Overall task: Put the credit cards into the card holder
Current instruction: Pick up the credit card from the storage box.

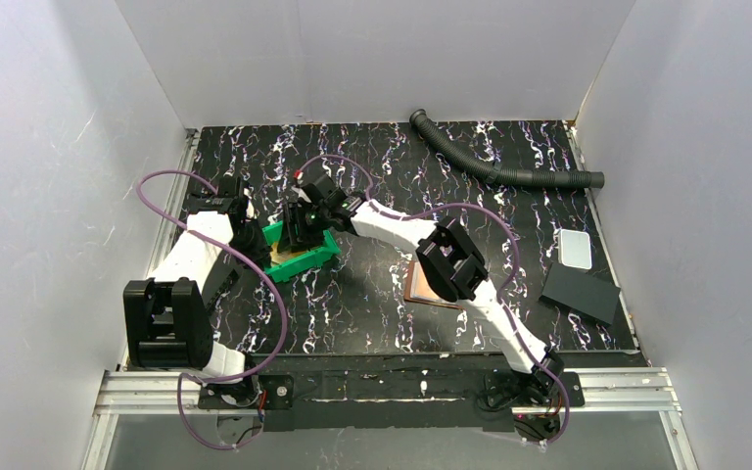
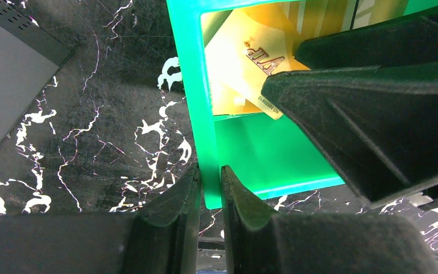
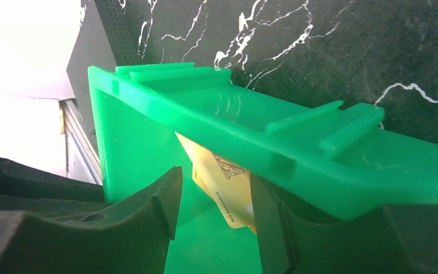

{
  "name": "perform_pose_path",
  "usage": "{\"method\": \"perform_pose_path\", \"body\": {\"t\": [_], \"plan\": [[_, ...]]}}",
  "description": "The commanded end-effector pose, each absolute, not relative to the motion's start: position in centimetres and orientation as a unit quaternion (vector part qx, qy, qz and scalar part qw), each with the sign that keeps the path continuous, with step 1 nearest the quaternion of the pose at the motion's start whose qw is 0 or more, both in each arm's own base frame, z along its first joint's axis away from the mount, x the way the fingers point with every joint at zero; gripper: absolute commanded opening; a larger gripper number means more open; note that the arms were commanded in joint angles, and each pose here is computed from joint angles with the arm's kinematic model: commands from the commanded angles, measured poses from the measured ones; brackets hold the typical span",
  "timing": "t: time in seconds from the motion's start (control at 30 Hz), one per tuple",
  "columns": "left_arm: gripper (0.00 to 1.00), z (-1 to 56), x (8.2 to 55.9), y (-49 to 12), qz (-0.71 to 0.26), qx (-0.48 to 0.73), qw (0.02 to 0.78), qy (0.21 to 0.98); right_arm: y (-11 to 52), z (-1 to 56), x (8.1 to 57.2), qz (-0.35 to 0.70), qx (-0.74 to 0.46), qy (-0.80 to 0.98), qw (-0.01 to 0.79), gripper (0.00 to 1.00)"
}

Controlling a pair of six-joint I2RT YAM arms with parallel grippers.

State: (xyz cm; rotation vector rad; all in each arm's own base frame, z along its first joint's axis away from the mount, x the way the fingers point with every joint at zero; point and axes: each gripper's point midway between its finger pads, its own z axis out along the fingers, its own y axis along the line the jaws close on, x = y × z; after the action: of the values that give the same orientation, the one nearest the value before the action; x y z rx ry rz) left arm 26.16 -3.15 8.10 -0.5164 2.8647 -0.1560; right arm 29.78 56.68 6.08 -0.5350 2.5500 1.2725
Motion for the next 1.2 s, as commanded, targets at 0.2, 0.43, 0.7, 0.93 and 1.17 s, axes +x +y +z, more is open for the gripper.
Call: {"method": "perform_pose_path", "body": {"t": [0.2,0.43,0.7,0.93,1.17], "plan": [[0.07,8.5,26.8,-3.9,-0.074,-0.159,0.12,0.977,53.4,-0.2,27.1,0.266,-0.317,0.897,0.157,0.75],[0.06,8.4,26.9,-4.3,-0.084,-0.164,0.123,0.975,51.5,-1.4,28.8,0.148,-0.363,0.895,0.212,0.76],[0.05,8.3,26.6,-4.9,-0.102,-0.167,0.122,0.973,51.1,-2.7,29.1,0.085,-0.425,0.869,0.239,0.78],[0.03,8.2,26.2,-5.3,-0.112,-0.169,0.117,0.972,52.0,-3.2,28.9,0.102,-0.4,0.878,0.242,0.66],[0.03,7.6,25.0,-5.1,-0.103,-0.18,0.106,0.973,50.8,0.0,30.5,0.127,-0.331,0.897,0.263,0.36]]}}
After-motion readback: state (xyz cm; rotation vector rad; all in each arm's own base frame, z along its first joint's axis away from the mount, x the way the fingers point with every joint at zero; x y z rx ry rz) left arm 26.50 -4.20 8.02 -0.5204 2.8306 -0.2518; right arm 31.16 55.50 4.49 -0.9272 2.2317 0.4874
